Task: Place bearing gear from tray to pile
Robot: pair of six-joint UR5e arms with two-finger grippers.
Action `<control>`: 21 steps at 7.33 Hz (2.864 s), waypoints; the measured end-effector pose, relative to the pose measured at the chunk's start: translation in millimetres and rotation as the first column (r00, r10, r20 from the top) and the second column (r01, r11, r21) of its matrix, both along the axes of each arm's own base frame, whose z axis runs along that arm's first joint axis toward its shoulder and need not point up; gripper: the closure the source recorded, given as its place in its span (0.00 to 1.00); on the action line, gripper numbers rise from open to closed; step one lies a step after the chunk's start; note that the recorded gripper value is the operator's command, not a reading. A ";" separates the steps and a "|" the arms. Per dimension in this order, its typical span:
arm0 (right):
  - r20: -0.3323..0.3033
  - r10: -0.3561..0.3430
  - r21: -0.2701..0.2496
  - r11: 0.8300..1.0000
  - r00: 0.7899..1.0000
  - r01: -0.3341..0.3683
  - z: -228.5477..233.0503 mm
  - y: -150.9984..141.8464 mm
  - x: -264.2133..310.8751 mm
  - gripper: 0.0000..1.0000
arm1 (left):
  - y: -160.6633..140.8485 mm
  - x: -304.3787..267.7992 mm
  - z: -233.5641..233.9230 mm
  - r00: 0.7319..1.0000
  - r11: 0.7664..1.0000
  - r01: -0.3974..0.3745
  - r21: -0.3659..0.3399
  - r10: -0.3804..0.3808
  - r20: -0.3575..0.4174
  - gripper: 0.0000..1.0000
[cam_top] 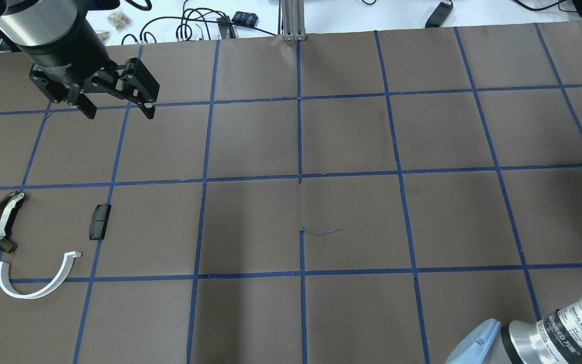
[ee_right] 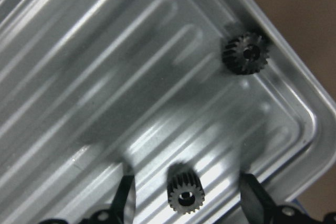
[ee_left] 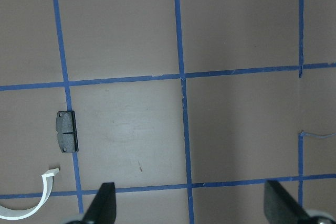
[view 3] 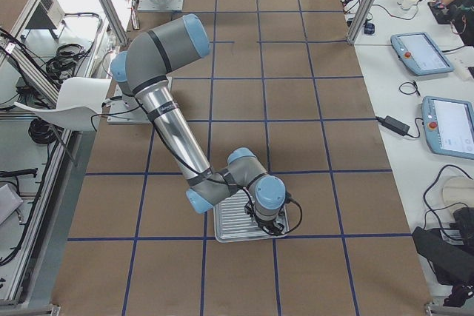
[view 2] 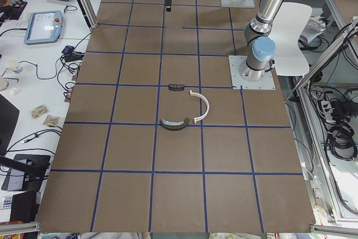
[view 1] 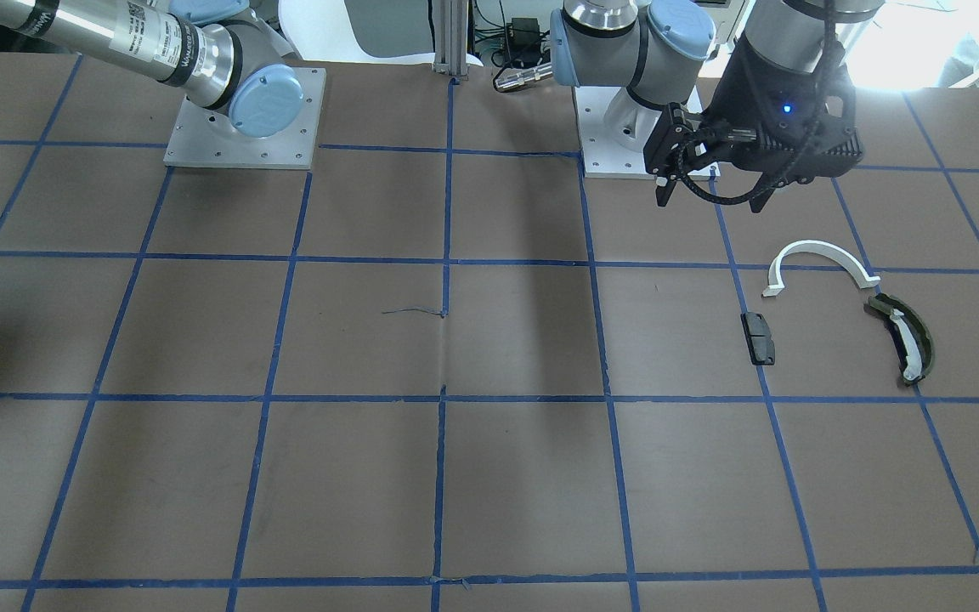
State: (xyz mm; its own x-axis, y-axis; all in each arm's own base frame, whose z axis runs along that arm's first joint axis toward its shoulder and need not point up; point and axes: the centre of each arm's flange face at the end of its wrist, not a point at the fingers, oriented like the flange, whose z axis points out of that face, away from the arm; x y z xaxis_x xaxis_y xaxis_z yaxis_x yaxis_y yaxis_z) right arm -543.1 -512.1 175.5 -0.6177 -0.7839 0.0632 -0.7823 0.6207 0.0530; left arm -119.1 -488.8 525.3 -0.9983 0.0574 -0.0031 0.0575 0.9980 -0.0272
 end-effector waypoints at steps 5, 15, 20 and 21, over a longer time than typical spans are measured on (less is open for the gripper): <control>0.012 -0.015 0.001 1.000 1.000 0.015 9.8 4.0 1.8 1.00 | 0.8 0.1 -0.6 1.000 1.000 0.004 0.001 -0.004 0.001 0.00; 0.132 -0.450 -0.051 0.887 0.883 0.459 251.4 -110.1 643.9 0.96 | 1.3 0.0 -0.4 1.000 1.000 0.009 0.001 -0.009 0.001 0.00; 0.229 -0.704 -0.031 0.685 0.672 0.728 66.8 -26.6 850.6 0.92 | 1.2 0.1 -1.0 1.000 1.000 0.009 0.002 -0.009 0.001 0.00; 0.237 -0.709 -0.025 0.679 0.664 0.734 39.6 -11.3 878.3 0.88 | 1.4 0.1 -1.1 1.000 1.000 0.009 0.003 -0.009 0.001 0.00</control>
